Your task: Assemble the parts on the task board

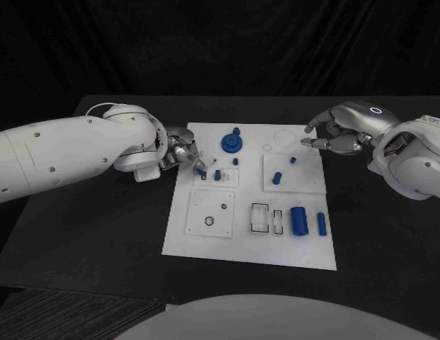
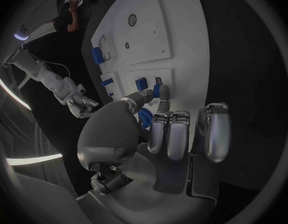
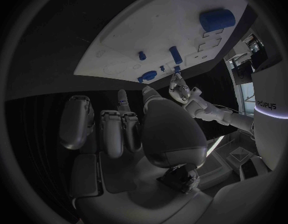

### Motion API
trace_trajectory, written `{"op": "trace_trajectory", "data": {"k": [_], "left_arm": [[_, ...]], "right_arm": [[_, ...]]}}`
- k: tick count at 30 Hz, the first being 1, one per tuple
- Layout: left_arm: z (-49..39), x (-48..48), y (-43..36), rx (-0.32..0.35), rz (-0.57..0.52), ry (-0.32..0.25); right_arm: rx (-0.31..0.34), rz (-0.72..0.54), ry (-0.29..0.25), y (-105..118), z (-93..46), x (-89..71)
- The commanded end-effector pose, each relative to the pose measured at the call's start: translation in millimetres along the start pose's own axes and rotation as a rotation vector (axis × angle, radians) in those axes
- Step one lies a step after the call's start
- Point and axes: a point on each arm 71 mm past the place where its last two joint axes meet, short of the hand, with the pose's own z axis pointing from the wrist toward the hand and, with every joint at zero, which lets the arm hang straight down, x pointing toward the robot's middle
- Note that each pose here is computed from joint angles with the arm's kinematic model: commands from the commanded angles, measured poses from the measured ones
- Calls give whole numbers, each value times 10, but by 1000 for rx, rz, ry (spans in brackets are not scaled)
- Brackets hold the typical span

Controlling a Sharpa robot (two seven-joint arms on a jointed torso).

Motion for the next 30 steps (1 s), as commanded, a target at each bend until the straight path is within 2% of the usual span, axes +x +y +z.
{"op": "trace_trajectory", "data": {"k": [1,30], "left_arm": [[2,28,-15,9,10,24],[27,68,2,4,12,41]], "right_arm": [[16,0,7,-7,-3,15],[15,1,9,-7,-6,28]]}}
